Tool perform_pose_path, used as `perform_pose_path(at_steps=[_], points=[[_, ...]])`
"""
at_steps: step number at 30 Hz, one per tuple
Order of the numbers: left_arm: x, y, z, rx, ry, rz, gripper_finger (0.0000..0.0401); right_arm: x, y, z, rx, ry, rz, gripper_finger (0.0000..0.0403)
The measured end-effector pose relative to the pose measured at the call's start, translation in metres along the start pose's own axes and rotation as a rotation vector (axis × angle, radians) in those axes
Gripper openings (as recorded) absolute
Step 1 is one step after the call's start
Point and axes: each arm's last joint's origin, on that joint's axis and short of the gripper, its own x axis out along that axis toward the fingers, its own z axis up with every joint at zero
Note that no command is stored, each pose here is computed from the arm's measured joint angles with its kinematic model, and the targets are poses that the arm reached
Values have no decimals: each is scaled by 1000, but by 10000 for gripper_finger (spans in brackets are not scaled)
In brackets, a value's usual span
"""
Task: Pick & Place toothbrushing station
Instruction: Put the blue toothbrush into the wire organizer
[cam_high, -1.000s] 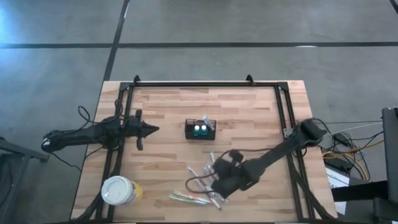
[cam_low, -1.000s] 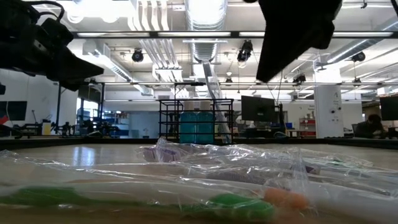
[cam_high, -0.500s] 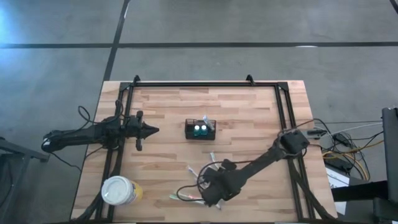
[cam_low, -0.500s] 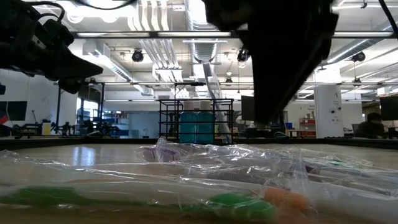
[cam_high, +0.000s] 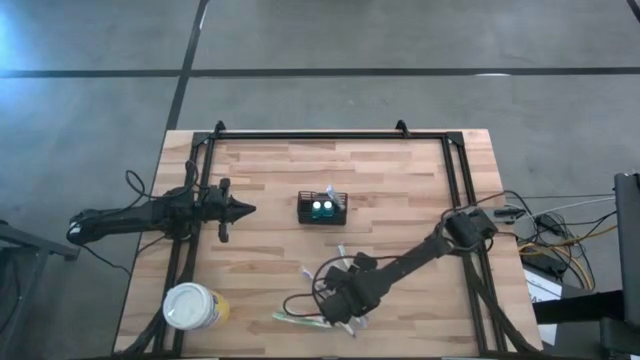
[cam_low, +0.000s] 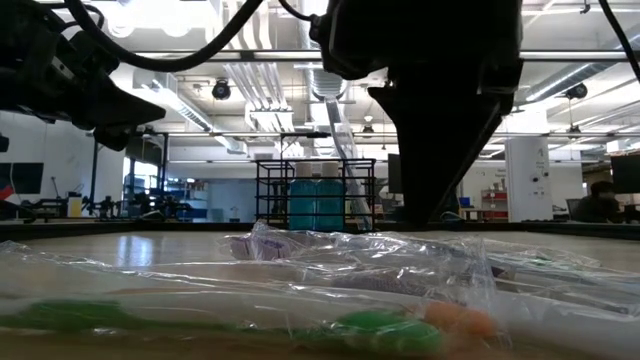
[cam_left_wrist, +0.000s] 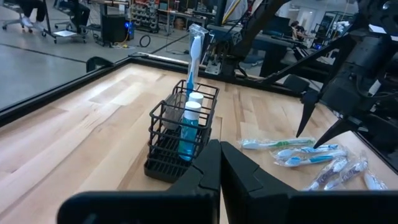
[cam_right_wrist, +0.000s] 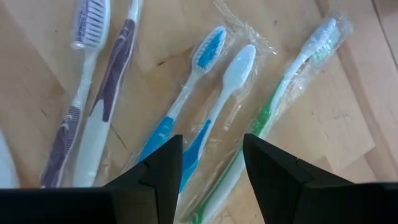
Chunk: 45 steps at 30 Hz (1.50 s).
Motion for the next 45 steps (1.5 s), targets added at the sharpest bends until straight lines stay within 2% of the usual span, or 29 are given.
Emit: perform_pose_path(at_steps=[10,17,24,29,35,42,45], points=[[0,0,0,-6,1,0,3,10,0,4,27,-7,44,166],[0,0,0,-6,4,0,3,22,-8,2,28,20,10,152],[0,0,0,-6,4,0,3,30,-11,4,-2,48,37,121],[0,0,0,-5,5,0,3,29,-11,9,-32,54,52,77],[0,0,0,-2,4,0,3,17,-11,19,-75,20,81,20],[0,0,0,-2,4,0,3,-24,-24,27,-80,-104,86,19],[0,0,0,1,1,-1,3,-54,-32,26,-79,-222,71,19]])
